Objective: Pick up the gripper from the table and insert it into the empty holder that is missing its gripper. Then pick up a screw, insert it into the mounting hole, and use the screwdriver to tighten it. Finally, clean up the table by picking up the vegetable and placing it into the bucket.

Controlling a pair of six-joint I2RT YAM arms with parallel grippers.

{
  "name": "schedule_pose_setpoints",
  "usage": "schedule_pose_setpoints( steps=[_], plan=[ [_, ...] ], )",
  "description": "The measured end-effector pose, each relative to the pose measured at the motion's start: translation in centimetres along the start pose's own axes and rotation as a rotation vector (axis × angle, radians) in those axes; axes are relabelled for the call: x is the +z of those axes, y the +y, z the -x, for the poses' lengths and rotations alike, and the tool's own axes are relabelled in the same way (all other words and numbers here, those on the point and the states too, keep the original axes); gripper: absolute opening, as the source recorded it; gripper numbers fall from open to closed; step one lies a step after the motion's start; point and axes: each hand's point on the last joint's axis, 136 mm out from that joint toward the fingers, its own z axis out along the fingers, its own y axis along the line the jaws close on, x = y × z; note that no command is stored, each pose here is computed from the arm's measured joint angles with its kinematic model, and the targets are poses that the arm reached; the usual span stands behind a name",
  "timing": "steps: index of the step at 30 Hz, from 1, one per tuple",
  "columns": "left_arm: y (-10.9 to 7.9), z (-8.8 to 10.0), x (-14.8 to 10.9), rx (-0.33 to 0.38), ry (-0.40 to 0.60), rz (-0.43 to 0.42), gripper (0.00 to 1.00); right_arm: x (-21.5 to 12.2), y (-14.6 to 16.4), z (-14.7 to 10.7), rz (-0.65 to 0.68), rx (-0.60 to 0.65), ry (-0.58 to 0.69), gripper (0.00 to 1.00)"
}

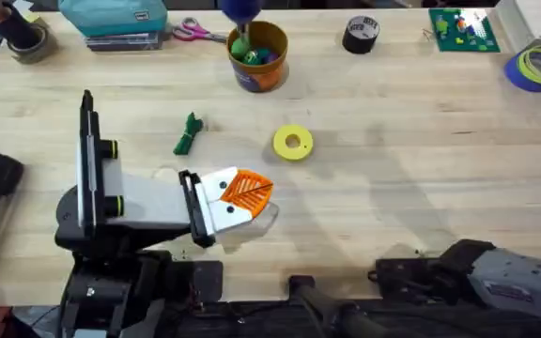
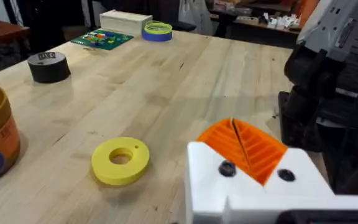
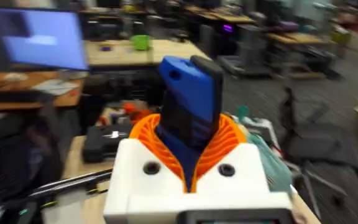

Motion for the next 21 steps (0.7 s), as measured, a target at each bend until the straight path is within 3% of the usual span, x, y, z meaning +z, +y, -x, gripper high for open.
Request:
schedule_pose_setpoints(
  steps=[8, 21],
  plan=[
    [0.0, 0.0, 0.0, 0.000, 0.000, 0.000, 0.012, 1.1, 5.4, 0.7, 0.244, -0.055, -0.083, 0.025],
    [0.0, 0.0, 0.0, 0.000, 0.000, 0.000, 0.012, 0.3, 6.4, -3.5, 0.302, 0.041, -0.160, 0.024]
  ],
)
